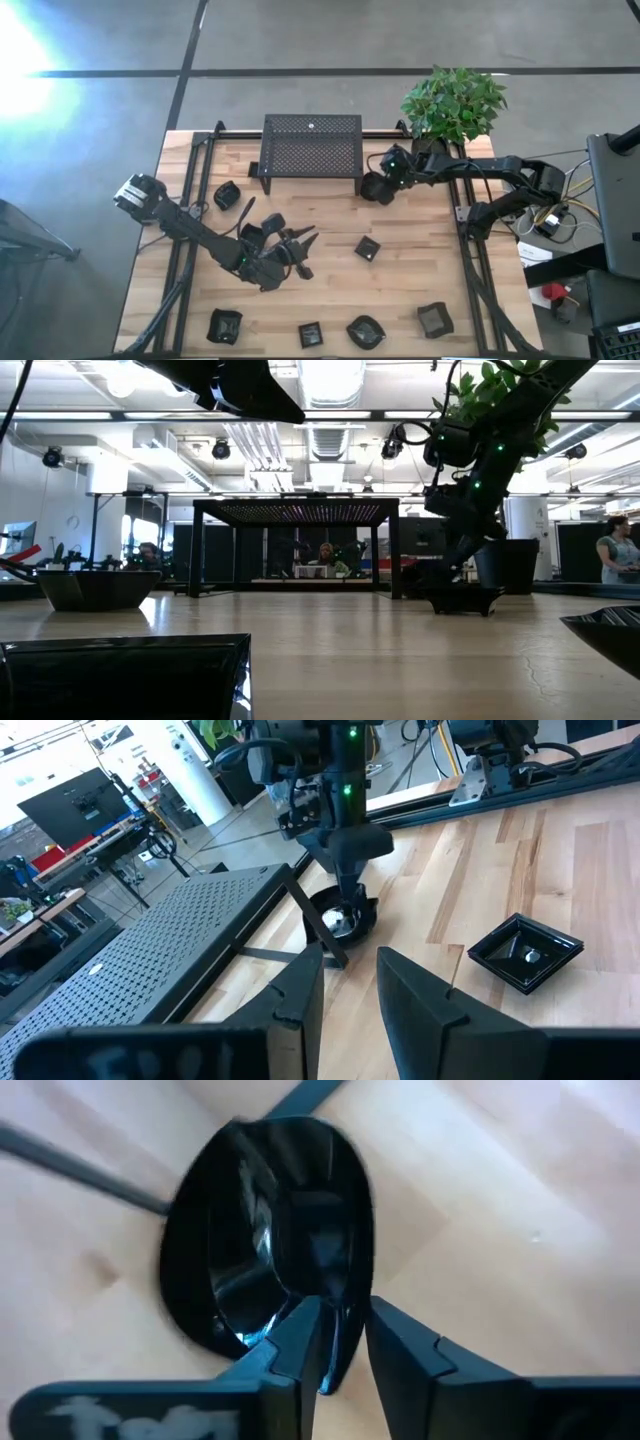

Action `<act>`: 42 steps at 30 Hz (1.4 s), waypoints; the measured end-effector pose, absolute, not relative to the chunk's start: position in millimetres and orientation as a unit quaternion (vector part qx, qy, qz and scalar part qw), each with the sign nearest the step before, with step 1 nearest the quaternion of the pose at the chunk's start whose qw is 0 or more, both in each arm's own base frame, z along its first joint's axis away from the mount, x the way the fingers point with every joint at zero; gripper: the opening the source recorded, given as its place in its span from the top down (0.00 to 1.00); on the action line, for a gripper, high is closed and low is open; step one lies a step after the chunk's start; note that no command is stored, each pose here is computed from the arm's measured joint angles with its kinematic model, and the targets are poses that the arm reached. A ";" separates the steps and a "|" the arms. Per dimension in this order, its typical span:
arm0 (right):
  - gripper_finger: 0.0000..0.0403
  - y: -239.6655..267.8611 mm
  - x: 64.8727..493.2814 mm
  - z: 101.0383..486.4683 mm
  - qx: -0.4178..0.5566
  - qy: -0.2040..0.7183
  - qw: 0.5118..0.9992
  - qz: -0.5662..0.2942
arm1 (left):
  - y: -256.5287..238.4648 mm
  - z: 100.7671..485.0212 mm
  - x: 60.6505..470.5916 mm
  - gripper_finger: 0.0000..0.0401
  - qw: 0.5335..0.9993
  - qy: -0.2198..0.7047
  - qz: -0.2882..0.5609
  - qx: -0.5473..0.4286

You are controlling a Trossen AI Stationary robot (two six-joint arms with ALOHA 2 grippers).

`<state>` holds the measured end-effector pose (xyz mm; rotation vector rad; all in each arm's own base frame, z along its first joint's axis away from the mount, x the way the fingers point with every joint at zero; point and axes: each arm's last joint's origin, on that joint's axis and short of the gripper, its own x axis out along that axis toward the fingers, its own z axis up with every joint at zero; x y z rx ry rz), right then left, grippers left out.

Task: Pick & Place Mini shaped plates
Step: Stack the black leaf shaped plate on top of the other black leaf shaped plate

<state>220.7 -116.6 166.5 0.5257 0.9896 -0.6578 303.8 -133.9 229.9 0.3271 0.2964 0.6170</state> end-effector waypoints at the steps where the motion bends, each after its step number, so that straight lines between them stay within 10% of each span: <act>1: 0.79 -116.3 220.8 166.5 0.247 0.461 0.797 -0.302 | -133.9 229.9 303.8 0.77 0.929 0.145 0.301 0.160; 16: 0.98 -114.4 220.7 166.0 0.307 0.452 0.783 -0.298 | -133.9 229.9 303.8 0.77 0.929 0.145 0.301 0.160; 42: 0.80 -111.5 219.4 166.8 0.357 0.447 0.766 -0.293 | -133.4 229.9 304.0 0.77 0.929 0.145 0.302 0.160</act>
